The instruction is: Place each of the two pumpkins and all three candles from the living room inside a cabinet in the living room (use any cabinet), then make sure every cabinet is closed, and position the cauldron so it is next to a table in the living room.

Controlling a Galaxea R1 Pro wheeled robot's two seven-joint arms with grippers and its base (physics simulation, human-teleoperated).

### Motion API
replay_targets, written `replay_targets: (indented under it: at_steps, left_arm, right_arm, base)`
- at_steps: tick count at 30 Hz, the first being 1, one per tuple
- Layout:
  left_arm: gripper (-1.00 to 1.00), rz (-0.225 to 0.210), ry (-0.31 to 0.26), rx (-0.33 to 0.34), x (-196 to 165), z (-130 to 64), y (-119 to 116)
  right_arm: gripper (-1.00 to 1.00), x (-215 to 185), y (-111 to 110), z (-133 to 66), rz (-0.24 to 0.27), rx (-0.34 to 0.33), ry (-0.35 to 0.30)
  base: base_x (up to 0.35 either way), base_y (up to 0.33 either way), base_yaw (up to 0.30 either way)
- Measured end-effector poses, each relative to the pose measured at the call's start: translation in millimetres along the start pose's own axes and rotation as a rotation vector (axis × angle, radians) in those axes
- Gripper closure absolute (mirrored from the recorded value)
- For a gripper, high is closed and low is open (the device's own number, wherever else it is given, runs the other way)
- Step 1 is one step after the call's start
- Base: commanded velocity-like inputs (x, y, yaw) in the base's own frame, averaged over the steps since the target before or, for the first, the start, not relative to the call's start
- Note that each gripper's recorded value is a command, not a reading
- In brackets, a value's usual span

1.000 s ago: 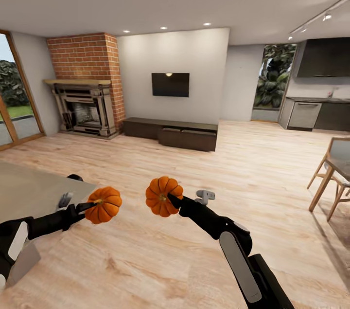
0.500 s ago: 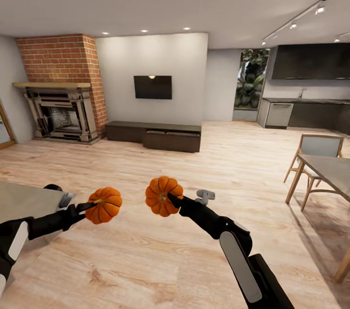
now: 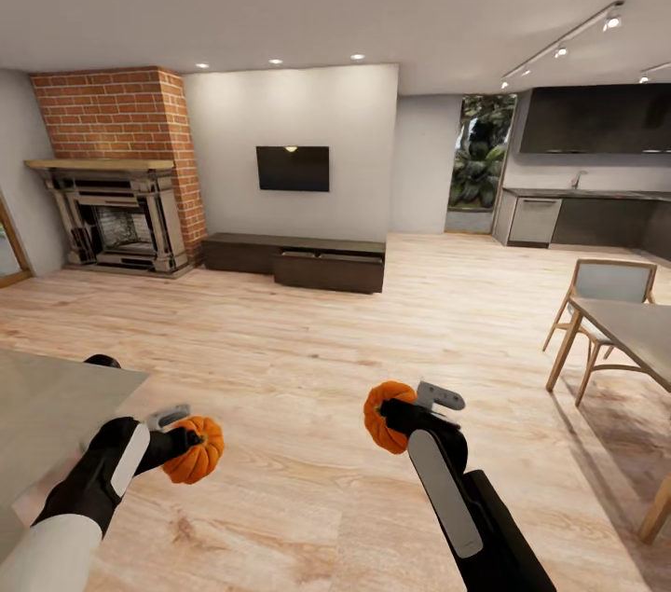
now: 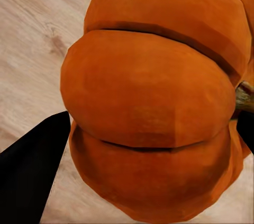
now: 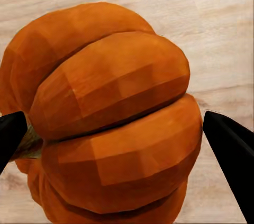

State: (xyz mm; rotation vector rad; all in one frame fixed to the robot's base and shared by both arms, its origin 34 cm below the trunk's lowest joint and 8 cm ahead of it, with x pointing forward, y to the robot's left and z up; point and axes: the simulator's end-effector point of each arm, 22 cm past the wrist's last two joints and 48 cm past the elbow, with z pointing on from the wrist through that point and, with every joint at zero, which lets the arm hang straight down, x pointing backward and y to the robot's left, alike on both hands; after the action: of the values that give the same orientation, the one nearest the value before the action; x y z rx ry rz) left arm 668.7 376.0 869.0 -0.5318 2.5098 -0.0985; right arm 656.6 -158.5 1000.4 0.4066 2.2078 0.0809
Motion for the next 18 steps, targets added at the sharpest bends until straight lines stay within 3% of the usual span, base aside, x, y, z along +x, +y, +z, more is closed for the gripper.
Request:
replay_targets:
  at_steps: [3,7,12,18]
  left_arm:
    - [1.00,0.023,0.013,-0.002,8.7,0.1,-17.5]
    - [1.00,0.026,0.028,0.021,18.5,-2.1,-46.3]
    - [1.00,0.092,0.028,-0.014,22.8,-1.7,-51.8]
    - [1.00,0.102,0.028,-0.018,22.9,-0.5,-50.8]
  right_arm:
    - [1.00,16.8,3.5,2.9,-0.050,0.015,0.045]
    - [1.00,19.1,7.6,1.2,-0.073,0.016,0.054]
    - [1.00,8.2,26.5,-4.3,-0.068,-0.014,0.049]
    - [1.00,10.3,34.7,-3.4,-0.067,-0.029,0.067]
  base:
    - [0.000,0.000,0.000]
    - [0.000,0.000,0.000]
    - [0.028,0.000,0.000]
    - [0.297,0.018,-0.076]
